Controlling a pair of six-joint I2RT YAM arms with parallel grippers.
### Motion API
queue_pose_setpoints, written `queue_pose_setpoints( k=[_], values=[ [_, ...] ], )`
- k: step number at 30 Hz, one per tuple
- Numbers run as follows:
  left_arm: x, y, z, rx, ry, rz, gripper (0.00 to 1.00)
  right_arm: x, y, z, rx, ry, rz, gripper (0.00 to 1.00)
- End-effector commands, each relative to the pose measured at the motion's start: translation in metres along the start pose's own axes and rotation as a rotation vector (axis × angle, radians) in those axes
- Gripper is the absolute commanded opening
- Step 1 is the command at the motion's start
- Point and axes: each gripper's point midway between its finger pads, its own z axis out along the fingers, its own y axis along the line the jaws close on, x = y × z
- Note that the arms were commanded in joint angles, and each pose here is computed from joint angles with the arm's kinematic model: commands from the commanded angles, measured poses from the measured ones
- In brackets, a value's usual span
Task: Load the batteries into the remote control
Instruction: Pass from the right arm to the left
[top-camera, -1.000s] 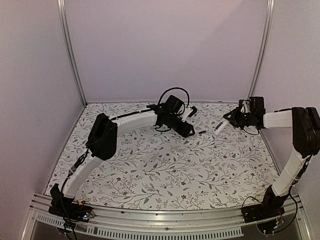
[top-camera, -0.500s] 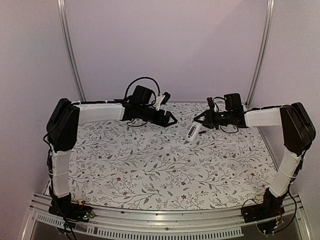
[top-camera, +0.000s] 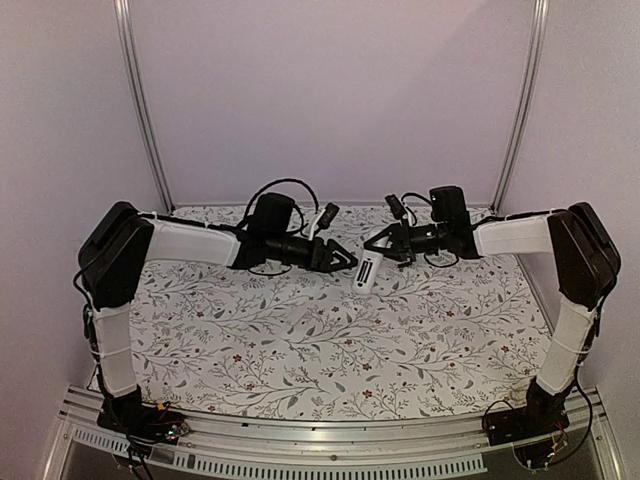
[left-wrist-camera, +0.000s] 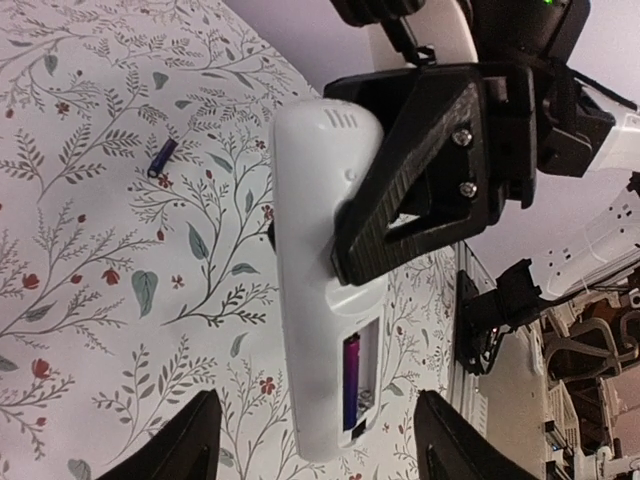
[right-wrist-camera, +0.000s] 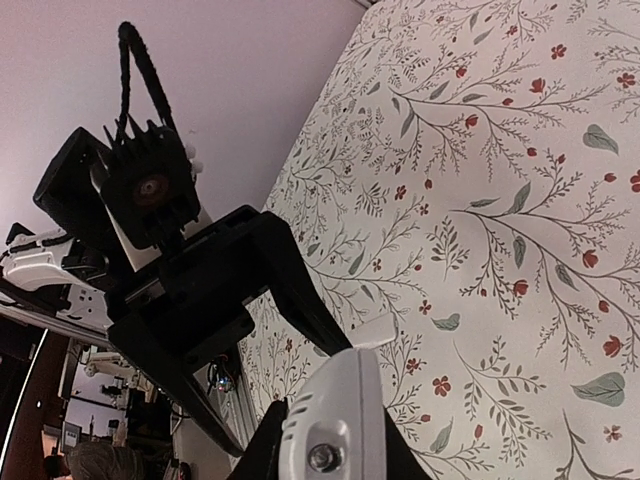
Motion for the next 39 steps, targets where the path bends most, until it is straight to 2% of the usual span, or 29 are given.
queue_pose_setpoints(
  k=[1, 9, 21, 27, 35, 39],
  values=[
    [-0.005, -0.024, 0.006, 0.125, -0.026, -0.003, 0.65, -0.006, 0.031, 0.008, -0.125, 0.015, -0.091, 0.04],
    [-0.01, -0.034, 0.011, 0.22, -0.044, -0.037, 0.52, -0.001, 0.054, 0.015, -0.202, 0.048, -0.122, 0.05],
    [-0.009, -0.036, 0.007, 0.247, -0.061, -0.056, 0.22, -0.004, 0.066, 0.016, -0.231, 0.051, -0.13, 0.1],
    [-0.012, -0.039, 0.001, 0.264, -0.083, -0.062, 0.08, -0.011, 0.063, 0.015, -0.209, 0.029, -0.122, 0.29],
    [-0.015, -0.039, -0.007, 0.266, -0.108, -0.064, 0.0, -0.031, 0.051, 0.0, -0.163, -0.033, -0.102, 0.59],
    [-0.021, -0.032, -0.015, 0.259, -0.134, -0.08, 0.0, -0.047, 0.007, -0.031, -0.03, -0.113, -0.025, 0.62]
  ],
)
